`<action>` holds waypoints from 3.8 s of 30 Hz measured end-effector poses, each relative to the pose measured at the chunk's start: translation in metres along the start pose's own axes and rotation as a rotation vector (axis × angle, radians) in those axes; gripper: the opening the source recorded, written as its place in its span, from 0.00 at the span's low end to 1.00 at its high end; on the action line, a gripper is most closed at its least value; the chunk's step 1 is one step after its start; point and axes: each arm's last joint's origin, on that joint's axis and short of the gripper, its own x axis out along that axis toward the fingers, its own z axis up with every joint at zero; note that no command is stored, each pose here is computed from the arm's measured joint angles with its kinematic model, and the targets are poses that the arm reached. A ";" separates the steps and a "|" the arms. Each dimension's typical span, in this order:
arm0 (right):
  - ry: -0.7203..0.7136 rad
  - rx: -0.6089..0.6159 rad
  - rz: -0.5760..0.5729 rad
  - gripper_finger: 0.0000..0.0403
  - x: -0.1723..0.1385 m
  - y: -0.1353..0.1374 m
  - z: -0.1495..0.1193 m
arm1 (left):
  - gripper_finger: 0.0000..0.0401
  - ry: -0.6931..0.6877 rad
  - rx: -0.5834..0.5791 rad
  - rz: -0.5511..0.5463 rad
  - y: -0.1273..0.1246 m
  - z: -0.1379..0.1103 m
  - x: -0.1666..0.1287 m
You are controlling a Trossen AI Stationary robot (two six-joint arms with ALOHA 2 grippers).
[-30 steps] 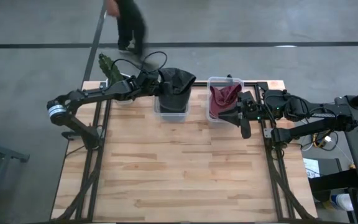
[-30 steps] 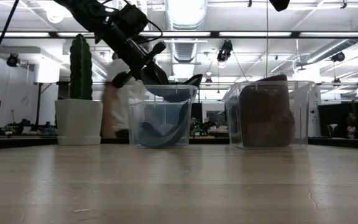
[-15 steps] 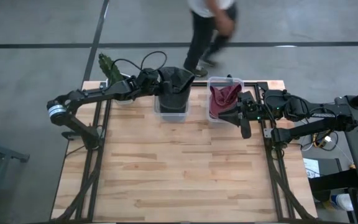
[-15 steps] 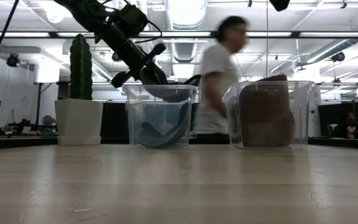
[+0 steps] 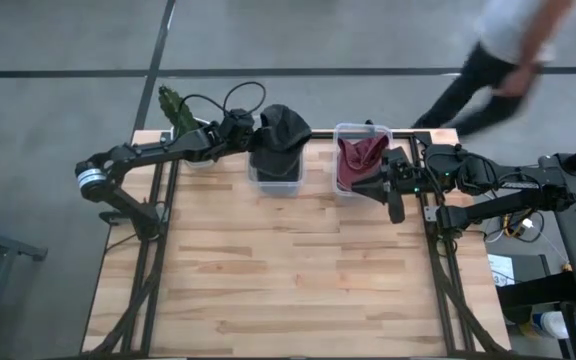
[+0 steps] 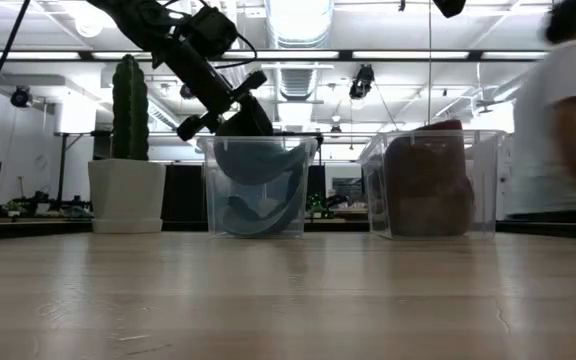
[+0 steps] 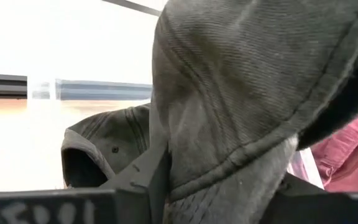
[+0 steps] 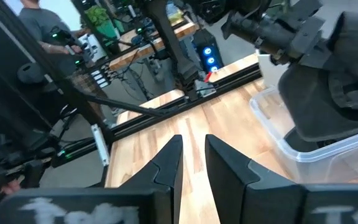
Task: Pick & Place hat
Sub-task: Put the black cap into the left transparent bin, then return to Home Position
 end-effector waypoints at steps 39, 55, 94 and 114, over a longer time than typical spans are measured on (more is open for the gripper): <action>0.020 -0.009 0.034 0.16 0.000 0.001 -0.001 | 0.39 -0.138 0.278 -0.015 -0.011 0.014 -0.044; 0.011 0.002 0.030 0.16 0.001 0.001 0.000 | 0.39 -0.021 0.476 0.149 0.002 0.019 -0.041; 0.006 -0.002 0.033 0.16 0.005 0.001 0.000 | 0.39 0.089 0.463 0.096 -0.013 0.014 -0.027; -0.038 -0.133 0.054 0.16 -0.025 0.002 0.003 | 0.39 0.042 0.613 -0.364 -0.059 -0.019 -0.164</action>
